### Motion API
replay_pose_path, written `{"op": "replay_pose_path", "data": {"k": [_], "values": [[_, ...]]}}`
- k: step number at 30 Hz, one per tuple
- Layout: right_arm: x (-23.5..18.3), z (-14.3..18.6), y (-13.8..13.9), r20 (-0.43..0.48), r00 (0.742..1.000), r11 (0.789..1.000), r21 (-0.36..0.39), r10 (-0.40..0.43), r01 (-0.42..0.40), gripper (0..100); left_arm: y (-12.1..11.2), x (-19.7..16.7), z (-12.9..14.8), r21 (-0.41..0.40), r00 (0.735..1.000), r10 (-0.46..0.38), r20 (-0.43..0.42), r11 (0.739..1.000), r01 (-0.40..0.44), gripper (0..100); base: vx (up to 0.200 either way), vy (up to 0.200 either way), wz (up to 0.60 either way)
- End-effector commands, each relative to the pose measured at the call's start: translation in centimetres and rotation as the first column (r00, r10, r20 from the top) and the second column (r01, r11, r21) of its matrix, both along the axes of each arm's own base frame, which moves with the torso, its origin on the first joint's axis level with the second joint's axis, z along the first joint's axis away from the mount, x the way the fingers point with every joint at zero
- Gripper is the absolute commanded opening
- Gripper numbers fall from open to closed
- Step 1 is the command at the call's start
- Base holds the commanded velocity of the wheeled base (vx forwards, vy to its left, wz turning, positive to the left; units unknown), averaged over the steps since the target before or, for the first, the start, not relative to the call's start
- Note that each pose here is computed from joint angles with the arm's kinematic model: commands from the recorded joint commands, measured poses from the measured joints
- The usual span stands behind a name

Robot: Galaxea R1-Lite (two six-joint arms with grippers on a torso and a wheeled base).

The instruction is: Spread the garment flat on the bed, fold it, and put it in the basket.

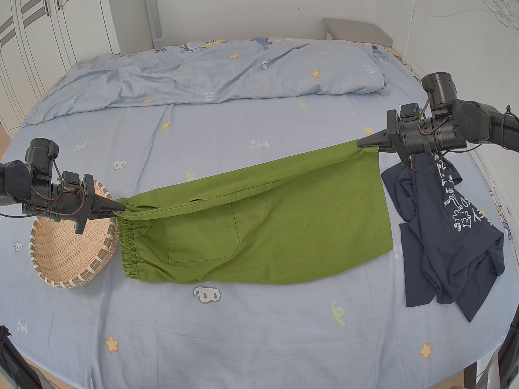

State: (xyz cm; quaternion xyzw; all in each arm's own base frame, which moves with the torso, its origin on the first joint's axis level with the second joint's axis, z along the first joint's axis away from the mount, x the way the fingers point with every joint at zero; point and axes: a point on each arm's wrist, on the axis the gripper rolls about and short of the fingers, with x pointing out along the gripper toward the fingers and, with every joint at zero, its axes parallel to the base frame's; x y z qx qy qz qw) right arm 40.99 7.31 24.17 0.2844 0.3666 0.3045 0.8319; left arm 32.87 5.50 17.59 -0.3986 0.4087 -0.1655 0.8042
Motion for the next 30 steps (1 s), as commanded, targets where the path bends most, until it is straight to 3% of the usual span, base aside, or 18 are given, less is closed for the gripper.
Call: {"op": "replay_pose_path", "data": {"k": [1,10,30], "values": [[1.0,-1.2,0.0,-0.018,1.0,1.0,-0.003,-0.003,0.003,0,0.1,0.7,-0.6,-0.003,1.0,0.0,-0.012,1.0,0.0,0,0.0,0.0,0.0],[2.3,-1.4,0.5,0.047,0.999,1.0,0.006,-0.01,0.01,0,0.3,1.4,-0.7,-0.001,1.0,0.001,-0.009,1.0,-0.001,0,0.0,0.0,0.0],[3.9,-4.1,0.4,0.004,1.0,1.0,-0.005,-0.015,0.015,0,0.1,3.4,-2.0,-0.001,1.0,-0.02,-0.022,1.0,0.019,0,0.0,0.0,0.0]]}}
